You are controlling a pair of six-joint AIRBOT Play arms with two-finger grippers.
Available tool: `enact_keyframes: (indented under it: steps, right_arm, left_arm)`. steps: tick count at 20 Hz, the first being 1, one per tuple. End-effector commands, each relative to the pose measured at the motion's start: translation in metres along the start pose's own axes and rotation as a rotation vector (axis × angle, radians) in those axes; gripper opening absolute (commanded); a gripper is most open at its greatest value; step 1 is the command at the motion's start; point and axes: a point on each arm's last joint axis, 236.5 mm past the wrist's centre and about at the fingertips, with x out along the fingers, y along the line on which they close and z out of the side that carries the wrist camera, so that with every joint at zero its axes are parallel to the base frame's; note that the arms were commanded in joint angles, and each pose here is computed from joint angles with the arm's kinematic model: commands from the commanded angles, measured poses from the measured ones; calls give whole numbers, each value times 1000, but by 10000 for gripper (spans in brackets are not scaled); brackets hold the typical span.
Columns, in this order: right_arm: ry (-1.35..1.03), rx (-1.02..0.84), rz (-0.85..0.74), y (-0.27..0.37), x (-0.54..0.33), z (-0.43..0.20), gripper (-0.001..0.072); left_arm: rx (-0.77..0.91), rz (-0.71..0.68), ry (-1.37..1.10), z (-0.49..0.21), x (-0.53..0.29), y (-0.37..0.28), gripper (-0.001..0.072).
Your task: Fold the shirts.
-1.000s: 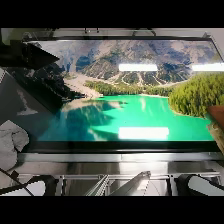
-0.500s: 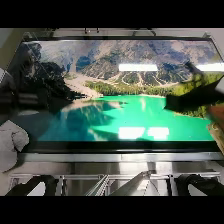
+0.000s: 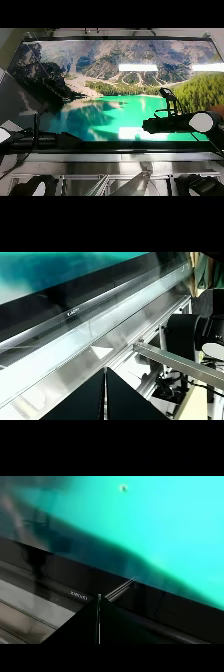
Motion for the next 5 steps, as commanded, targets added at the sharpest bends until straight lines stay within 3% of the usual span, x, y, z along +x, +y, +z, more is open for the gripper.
enact_keyframes:
  steps: [1,5]
  right_arm:
    - [-11,14,25,6,2,0,23]
    - [-11,14,24,6,2,0,23]
  left_arm:
    - [31,20,-36,-4,-2,-1,18]
    - [31,23,-58,-4,-6,-7,18]
